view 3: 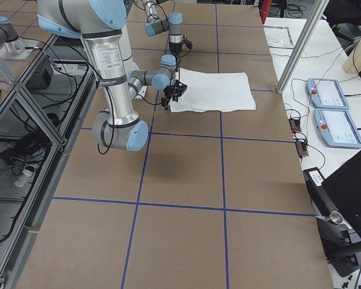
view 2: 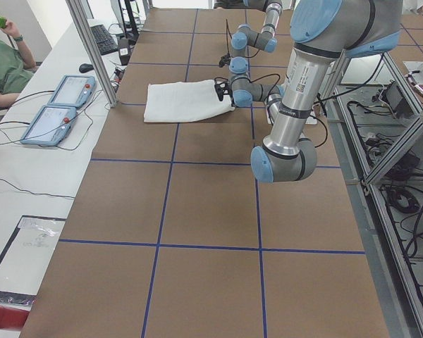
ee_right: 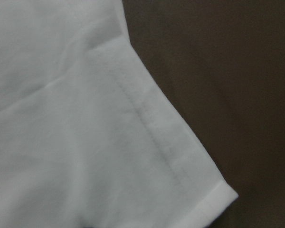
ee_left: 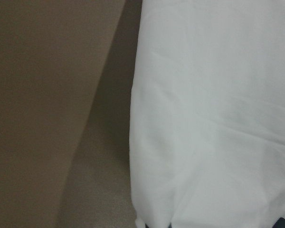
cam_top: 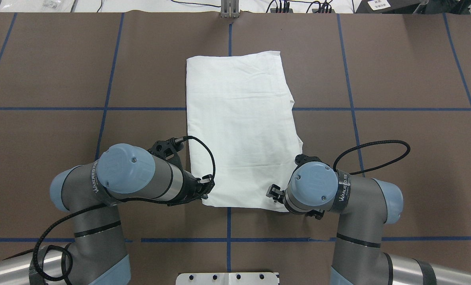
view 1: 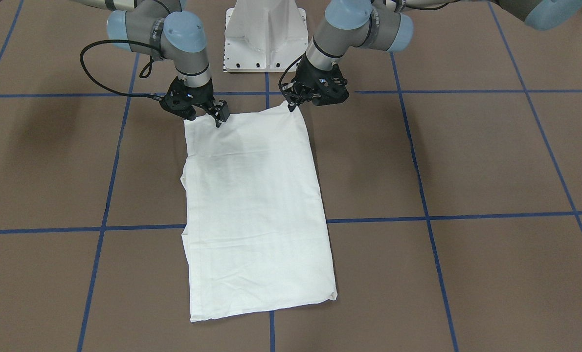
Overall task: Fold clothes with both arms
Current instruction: 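Grasp the near edge of the shirt with both grippers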
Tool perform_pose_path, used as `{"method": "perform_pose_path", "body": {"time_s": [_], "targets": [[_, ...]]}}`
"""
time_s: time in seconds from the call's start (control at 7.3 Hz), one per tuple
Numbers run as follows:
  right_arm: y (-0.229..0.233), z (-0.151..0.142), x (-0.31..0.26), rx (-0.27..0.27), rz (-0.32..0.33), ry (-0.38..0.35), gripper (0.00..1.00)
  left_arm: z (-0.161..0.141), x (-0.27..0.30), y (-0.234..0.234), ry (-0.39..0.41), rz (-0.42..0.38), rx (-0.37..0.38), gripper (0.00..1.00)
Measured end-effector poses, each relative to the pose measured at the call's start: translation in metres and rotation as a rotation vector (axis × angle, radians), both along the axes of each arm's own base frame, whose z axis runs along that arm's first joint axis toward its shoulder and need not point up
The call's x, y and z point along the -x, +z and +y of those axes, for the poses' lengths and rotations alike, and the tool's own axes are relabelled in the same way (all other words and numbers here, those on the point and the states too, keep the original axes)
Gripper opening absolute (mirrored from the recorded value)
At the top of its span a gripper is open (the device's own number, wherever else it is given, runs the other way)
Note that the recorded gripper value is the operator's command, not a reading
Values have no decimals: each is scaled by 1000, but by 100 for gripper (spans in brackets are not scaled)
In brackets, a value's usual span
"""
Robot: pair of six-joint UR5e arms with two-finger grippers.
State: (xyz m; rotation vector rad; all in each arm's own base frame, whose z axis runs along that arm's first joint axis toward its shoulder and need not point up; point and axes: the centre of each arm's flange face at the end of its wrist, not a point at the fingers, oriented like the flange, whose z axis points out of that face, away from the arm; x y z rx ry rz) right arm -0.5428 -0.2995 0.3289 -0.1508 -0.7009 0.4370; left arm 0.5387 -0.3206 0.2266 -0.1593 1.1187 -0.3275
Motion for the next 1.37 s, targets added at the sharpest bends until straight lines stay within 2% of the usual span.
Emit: {"method": "perform_pose_path", "body": {"time_s": [0.14,0.27,0.96,1.37], "targets": [[-1,0,0,-1,-3,0,21,0,0,0,0,0,0,0],[-1,0,0,-1,-2,-1,10,0,0,0,-1,0,0,0],[-14,-7,-4,-5,-22,8,0,1,-1,-2,0,3,0,0],[-29,-17,-12,-5,-50,22,0,1,-1,-4,1,5,-1,0]]}}
